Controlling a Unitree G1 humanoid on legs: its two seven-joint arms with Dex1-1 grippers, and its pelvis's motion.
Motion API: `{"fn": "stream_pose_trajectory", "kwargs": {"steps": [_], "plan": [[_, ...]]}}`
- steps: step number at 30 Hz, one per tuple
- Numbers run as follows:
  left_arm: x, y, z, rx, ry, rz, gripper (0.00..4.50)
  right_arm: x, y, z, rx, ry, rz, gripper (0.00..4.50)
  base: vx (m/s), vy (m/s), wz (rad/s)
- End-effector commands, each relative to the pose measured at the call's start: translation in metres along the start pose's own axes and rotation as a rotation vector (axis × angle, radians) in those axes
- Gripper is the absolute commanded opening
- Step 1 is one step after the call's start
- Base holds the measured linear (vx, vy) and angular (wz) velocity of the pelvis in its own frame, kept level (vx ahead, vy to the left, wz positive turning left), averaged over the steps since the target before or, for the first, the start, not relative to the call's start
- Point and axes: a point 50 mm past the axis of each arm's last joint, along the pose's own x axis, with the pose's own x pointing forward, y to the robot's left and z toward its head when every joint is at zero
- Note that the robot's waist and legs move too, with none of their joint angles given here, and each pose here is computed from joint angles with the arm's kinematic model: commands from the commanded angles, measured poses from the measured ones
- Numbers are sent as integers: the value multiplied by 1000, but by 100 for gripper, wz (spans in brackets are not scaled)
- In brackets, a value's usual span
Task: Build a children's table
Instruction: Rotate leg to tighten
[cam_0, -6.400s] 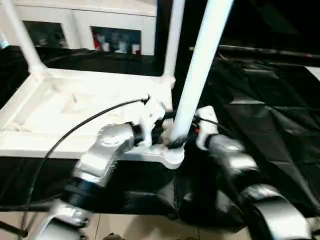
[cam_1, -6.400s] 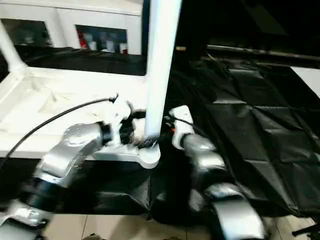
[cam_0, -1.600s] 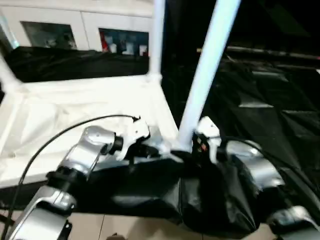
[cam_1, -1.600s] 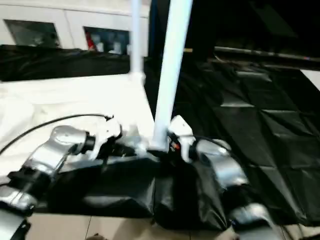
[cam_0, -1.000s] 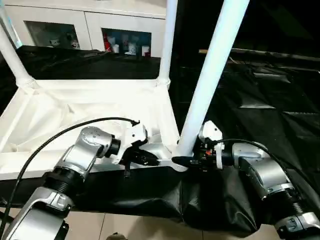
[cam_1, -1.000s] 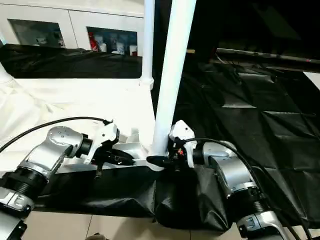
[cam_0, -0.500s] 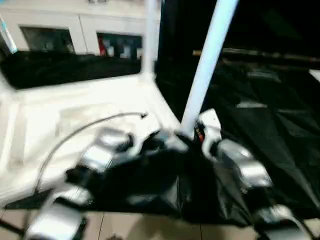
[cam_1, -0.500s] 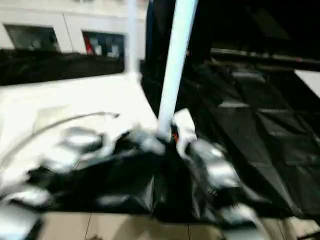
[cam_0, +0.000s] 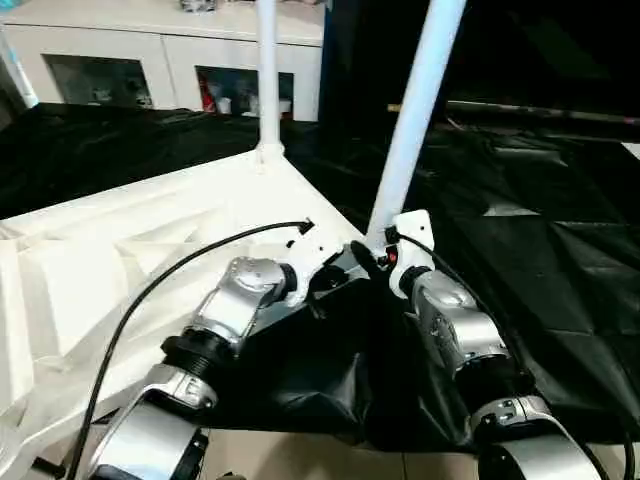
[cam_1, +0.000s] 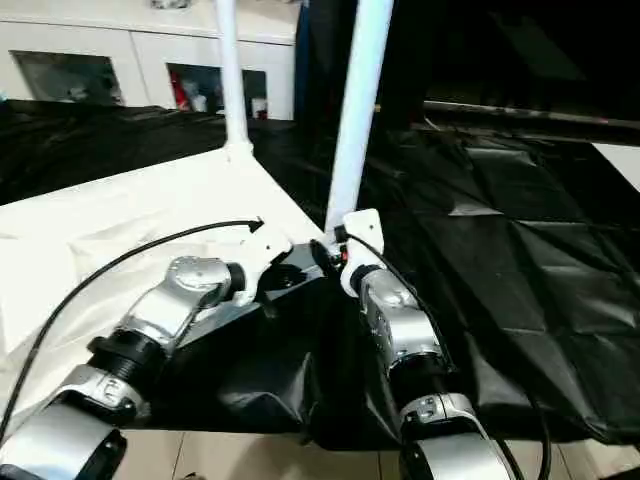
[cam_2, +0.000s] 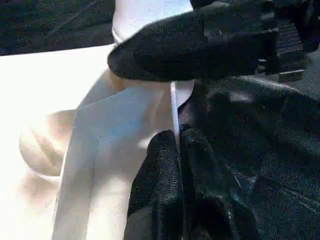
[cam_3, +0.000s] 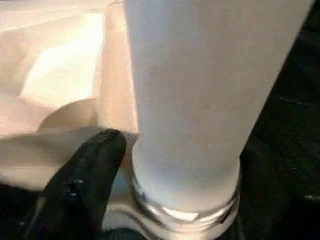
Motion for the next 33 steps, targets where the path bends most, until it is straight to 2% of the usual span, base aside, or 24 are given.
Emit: {"fn": "stream_pose_trajectory", "kwargs": {"steps": [1, 6, 8, 11, 14, 21, 25, 28, 33], "plan": [[0, -8, 0, 33, -28, -91, 0, 1, 23, -7, -29, 36, 215, 369, 0, 0, 0], [-18, -4, -8, 51, -4, -225, 0, -19, 11, -1, -116, 25, 401, 369, 0, 0, 0], [-28, -4, -9, 68, -24, -313, 0, -34, 11, -3, -184, 59, 554, 369, 0, 0, 0], [-35, -5, -10, 68, -24, -384, 0, -45, 9, -4, -219, 93, 646, 369, 0, 0, 0], [-46, -6, -16, 57, 28, -480, 0, -55, 4, -3, -252, 119, 694, 369, 0, 0, 0], [-51, -6, -15, 58, 20, -524, 0, -60, 1, 0, -238, 130, 725, 369, 0, 0, 0], [-51, -4, -13, 65, 8, -516, 0, -61, 3, -3, -241, 148, 735, 345, 0, 0, 0], [-50, -4, -12, 66, 4, -511, 0, -60, 4, -3, -228, 140, 725, 307, 0, 0, 0], [-49, -2, -13, 71, 0, -481, 0, -57, 4, -5, -208, 138, 700, 280, 0, 0, 0]]}}
